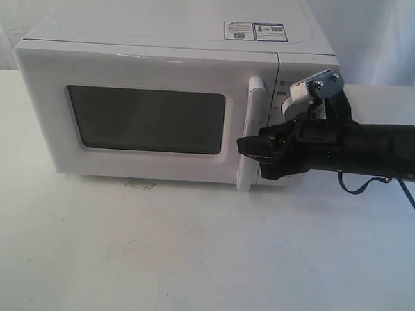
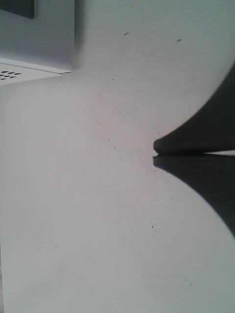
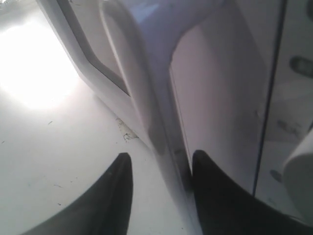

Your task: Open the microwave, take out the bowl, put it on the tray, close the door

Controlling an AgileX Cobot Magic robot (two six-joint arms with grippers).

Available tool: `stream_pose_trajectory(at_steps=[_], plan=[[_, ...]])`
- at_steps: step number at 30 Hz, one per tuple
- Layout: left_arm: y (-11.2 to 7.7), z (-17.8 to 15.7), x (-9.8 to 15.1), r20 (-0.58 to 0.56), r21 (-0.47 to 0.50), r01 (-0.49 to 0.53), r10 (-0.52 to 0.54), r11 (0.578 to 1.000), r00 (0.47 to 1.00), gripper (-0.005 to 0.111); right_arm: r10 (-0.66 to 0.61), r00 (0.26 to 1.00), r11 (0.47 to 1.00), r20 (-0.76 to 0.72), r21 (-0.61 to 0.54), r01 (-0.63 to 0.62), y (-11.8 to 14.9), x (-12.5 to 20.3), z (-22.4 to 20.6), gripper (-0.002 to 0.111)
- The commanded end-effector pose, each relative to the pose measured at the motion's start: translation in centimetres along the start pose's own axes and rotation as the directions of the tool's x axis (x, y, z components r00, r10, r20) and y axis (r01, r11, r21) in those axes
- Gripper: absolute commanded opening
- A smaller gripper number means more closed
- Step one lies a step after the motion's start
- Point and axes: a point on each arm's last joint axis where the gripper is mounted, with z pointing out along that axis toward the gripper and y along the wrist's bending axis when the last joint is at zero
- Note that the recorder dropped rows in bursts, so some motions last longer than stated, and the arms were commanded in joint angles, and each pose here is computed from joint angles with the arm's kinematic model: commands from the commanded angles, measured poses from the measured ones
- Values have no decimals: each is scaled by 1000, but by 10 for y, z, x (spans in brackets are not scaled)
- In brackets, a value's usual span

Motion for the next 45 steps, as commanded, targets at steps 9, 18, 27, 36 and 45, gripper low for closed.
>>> stream_pose_trajectory(at_steps=[9, 18, 27, 36, 45], plan=[[0, 0, 2, -3, 0, 10, -10, 1000, 1000, 0, -59, 995, 916, 80, -391, 86, 56, 1, 3, 0], [0, 0, 2, -3, 0, 10, -10, 1000, 1000, 0, -81, 992, 908, 99, -402, 114, 63, -4, -5, 0], [0, 0, 2, -3, 0, 10, -10, 1000, 1000, 0, -75, 992, 906, 106, -409, 112, 68, -3, -10, 0], [0, 0, 2, -3, 0, 10, -10, 1000, 1000, 0, -80, 992, 906, 98, -408, 113, 68, -1, -10, 0], [0, 0, 2, -3, 0, 10, -10, 1000, 1000, 0, -78, 993, 894, 88, -435, 109, 72, 3, -11, 26]])
